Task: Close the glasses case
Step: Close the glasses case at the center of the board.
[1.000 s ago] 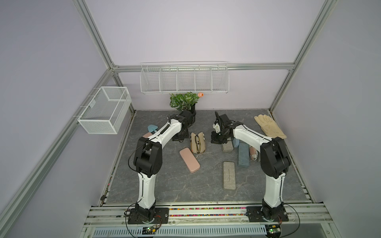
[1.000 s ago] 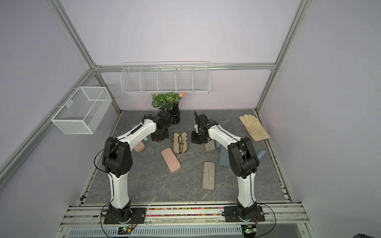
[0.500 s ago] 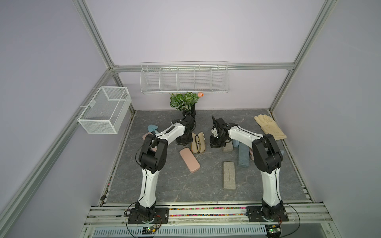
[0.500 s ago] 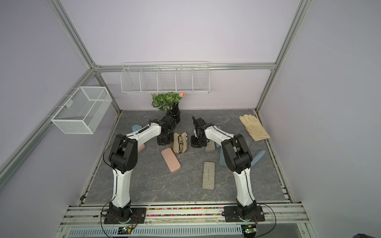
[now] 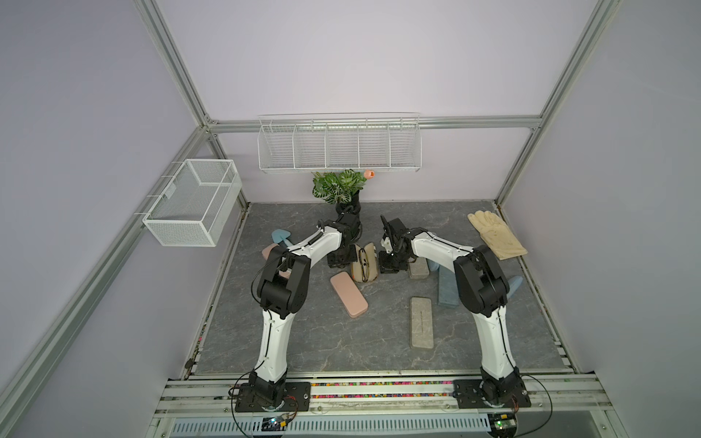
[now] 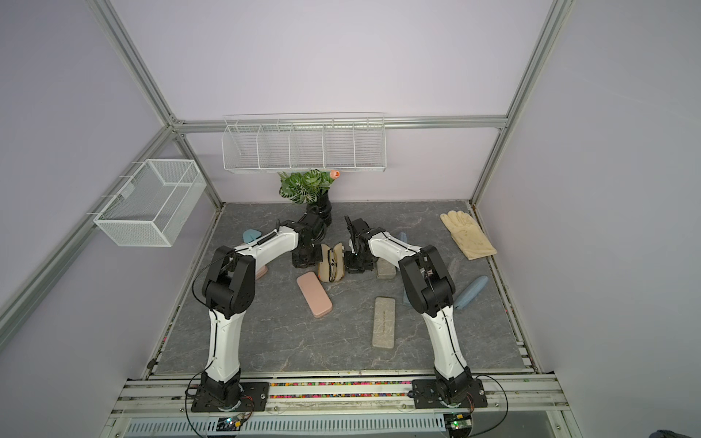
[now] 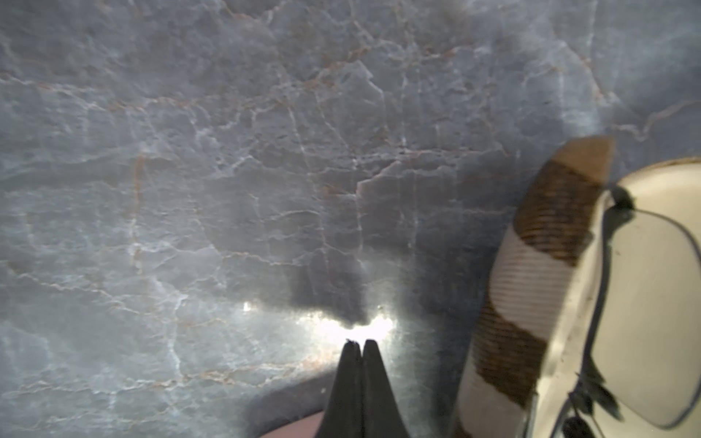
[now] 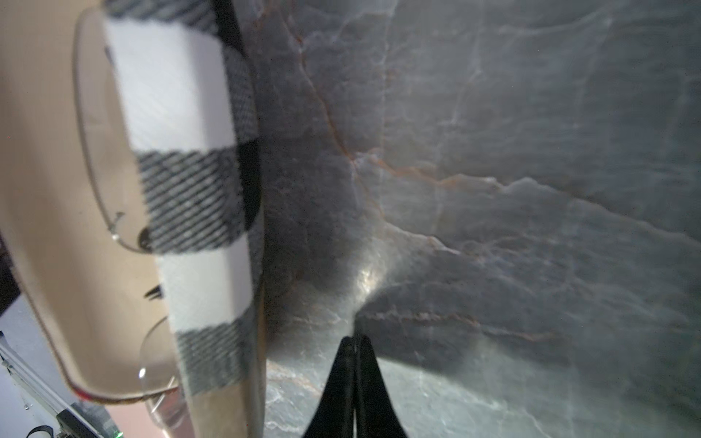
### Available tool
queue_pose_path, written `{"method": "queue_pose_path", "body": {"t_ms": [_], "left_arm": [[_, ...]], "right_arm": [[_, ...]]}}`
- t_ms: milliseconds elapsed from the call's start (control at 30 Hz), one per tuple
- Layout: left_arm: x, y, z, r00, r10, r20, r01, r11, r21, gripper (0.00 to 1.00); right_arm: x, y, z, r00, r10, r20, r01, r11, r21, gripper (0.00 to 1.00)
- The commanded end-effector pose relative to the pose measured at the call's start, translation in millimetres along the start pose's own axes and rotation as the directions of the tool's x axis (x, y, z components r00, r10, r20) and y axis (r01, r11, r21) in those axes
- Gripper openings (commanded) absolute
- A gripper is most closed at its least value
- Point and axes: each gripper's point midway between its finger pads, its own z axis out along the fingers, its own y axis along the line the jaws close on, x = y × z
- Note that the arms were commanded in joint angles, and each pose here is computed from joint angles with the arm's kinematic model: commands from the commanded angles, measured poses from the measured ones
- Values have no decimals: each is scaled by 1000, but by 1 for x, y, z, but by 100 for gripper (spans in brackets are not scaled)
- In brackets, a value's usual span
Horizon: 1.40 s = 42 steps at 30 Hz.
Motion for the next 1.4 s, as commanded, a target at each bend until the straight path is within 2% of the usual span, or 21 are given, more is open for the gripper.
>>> {"method": "queue_pose_path", "body": {"t_ms": [0,800,1367], "left_arm": [[-5,-15,4,1000,-6,9,6,1000,28,0],[-13,-70,-20,998,35,52,-40,993,107,0],[-9,-82,-18,998,40,45,-45,990,131,0]], "right_arm": [[0,5,5,1000,-5,-17,5,1000,-3,8],[-11,44,9,997,-74,-2,74,996,-57,9],[-26,74,-2,995,-81,63,89,985,-148,9]]}}
